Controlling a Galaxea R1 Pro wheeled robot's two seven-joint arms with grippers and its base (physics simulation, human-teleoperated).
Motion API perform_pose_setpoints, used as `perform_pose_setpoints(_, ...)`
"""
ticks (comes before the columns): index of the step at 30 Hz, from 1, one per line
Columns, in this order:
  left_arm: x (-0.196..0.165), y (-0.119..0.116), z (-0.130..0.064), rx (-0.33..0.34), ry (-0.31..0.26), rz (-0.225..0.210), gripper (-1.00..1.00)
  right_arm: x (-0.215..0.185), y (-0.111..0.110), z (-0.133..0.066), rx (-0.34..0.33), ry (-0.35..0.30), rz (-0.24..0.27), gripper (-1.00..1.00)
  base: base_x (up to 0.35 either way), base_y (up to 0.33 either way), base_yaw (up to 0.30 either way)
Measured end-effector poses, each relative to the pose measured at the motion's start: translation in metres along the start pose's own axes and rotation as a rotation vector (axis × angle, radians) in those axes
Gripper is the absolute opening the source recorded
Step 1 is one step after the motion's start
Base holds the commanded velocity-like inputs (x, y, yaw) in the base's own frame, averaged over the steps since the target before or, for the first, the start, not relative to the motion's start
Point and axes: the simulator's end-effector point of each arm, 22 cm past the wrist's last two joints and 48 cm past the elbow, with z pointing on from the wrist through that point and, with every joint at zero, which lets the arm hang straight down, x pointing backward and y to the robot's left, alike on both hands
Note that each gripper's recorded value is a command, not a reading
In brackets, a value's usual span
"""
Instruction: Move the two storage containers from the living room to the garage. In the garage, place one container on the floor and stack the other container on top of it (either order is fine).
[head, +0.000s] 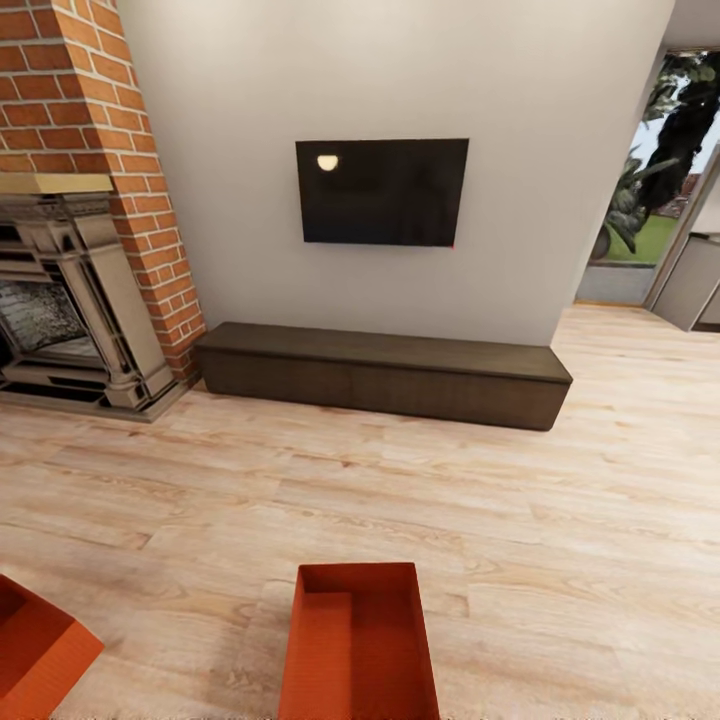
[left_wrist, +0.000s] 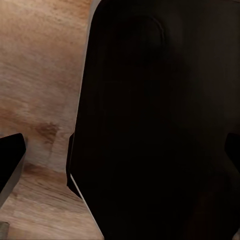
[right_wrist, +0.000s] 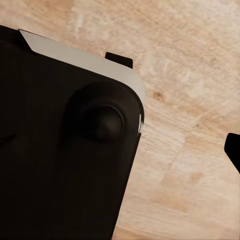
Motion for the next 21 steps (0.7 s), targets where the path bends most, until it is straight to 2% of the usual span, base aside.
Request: perform_pose_setpoints(21,0.013,0.003,0.000,-0.007,0.033,0.001,1.00,0.013,0.004,0.000,-0.009,0.033,-0.001,1.00,0.000,0.000,0.000)
